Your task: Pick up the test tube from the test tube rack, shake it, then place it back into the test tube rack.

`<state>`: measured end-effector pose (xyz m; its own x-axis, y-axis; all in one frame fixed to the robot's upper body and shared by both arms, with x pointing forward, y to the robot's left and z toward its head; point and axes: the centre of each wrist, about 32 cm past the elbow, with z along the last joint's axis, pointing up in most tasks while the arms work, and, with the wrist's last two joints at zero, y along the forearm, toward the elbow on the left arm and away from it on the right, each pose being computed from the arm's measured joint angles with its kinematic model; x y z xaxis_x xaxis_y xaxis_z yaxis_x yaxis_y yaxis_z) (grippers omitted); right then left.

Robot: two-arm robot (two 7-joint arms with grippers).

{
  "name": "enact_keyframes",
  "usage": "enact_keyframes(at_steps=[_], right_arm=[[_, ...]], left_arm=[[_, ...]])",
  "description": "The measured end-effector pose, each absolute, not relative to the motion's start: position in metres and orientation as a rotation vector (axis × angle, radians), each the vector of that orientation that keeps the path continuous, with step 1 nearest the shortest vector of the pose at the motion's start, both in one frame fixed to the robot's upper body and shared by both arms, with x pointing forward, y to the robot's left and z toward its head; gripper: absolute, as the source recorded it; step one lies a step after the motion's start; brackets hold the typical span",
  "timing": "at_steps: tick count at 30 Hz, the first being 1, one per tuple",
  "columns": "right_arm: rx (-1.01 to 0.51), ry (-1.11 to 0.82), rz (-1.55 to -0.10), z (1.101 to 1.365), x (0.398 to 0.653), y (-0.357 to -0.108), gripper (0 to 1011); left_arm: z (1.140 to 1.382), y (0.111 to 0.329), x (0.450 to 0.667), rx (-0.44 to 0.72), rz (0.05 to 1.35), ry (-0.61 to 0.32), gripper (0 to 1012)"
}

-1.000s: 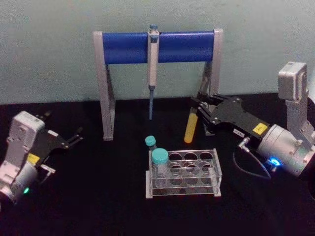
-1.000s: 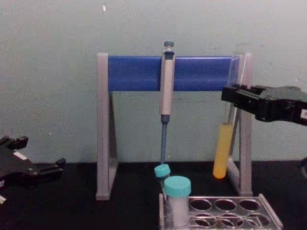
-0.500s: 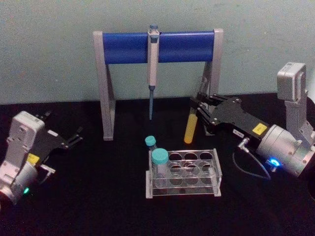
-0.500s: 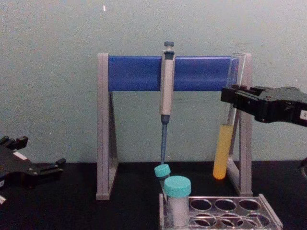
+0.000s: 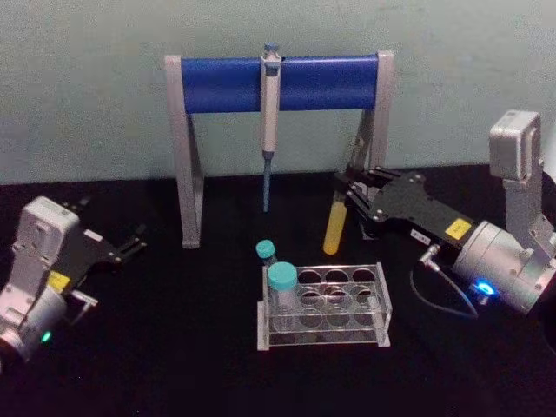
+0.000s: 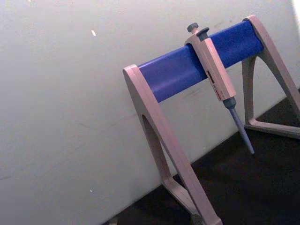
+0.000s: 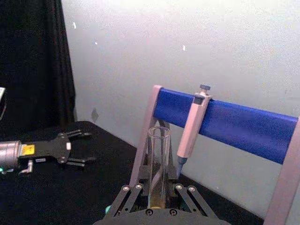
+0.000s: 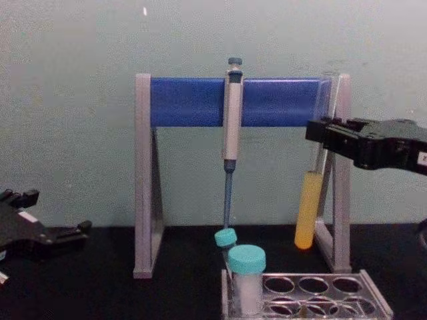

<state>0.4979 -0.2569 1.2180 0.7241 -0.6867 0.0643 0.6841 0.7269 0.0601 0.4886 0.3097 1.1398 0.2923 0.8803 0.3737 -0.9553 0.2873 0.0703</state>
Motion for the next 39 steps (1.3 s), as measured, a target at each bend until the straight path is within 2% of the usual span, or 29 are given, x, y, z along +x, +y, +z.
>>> enact_keyframes(at_steps=[19, 39], right_arm=[[0.02, -0.11, -0.628, 1.221, 0.476, -0.261, 229], [-0.002, -0.078, -0.588, 1.21, 0.479, -0.26, 229]], left_arm=[[1.14, 0.31, 0.489, 0.304, 1.248, -0.285, 1001], [1.14, 0.31, 0.489, 0.304, 1.248, -0.285, 1001]])
